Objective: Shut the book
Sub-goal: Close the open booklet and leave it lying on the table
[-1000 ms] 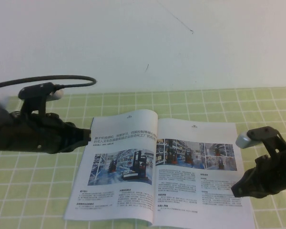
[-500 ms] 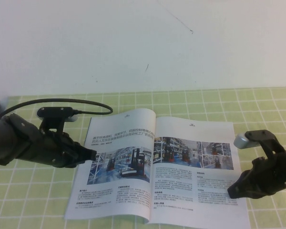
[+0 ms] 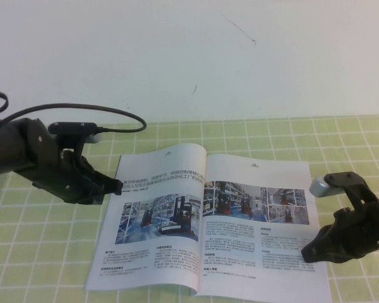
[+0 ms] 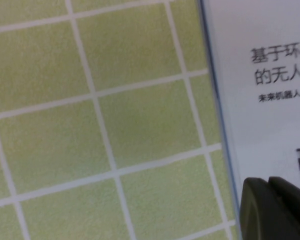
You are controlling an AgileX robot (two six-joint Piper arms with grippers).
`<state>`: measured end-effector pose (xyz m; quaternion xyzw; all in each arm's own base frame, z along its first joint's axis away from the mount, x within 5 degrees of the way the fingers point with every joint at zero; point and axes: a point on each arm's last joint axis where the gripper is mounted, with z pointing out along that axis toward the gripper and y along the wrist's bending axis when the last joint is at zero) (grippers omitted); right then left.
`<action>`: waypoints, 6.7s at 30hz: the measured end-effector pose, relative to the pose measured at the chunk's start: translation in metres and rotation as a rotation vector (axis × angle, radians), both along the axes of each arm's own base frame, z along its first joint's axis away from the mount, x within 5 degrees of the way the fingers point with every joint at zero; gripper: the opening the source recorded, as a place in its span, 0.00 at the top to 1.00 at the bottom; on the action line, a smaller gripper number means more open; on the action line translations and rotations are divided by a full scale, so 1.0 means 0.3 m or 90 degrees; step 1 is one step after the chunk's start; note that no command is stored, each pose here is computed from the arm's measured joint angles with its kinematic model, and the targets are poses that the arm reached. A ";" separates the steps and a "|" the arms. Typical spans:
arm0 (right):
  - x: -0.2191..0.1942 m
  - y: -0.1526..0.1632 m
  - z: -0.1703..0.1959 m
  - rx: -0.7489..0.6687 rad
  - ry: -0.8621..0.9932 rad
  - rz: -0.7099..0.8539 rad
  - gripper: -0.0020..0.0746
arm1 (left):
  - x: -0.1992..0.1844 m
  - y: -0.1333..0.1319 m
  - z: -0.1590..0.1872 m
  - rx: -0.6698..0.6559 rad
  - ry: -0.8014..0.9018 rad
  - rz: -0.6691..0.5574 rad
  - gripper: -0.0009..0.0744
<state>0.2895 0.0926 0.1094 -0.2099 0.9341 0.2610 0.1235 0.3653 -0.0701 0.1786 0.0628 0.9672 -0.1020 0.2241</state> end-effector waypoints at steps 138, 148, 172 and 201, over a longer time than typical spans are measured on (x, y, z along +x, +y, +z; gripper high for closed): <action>-0.771 -0.204 0.477 -0.065 -0.483 -0.138 0.98 | -0.794 -0.058 0.376 -0.167 -0.700 -0.250 0.99; -0.772 -0.204 0.477 -0.064 -0.480 -0.137 0.98 | -0.808 -0.064 0.365 -0.106 -0.722 -0.323 0.99; -0.772 -0.204 0.477 -0.064 -0.480 -0.137 0.98 | -1.013 0.174 0.089 -0.168 -0.689 0.071 0.99; -0.772 -0.203 0.477 -0.063 -0.480 -0.137 0.98 | -1.033 0.210 0.032 -0.061 -0.613 0.134 0.99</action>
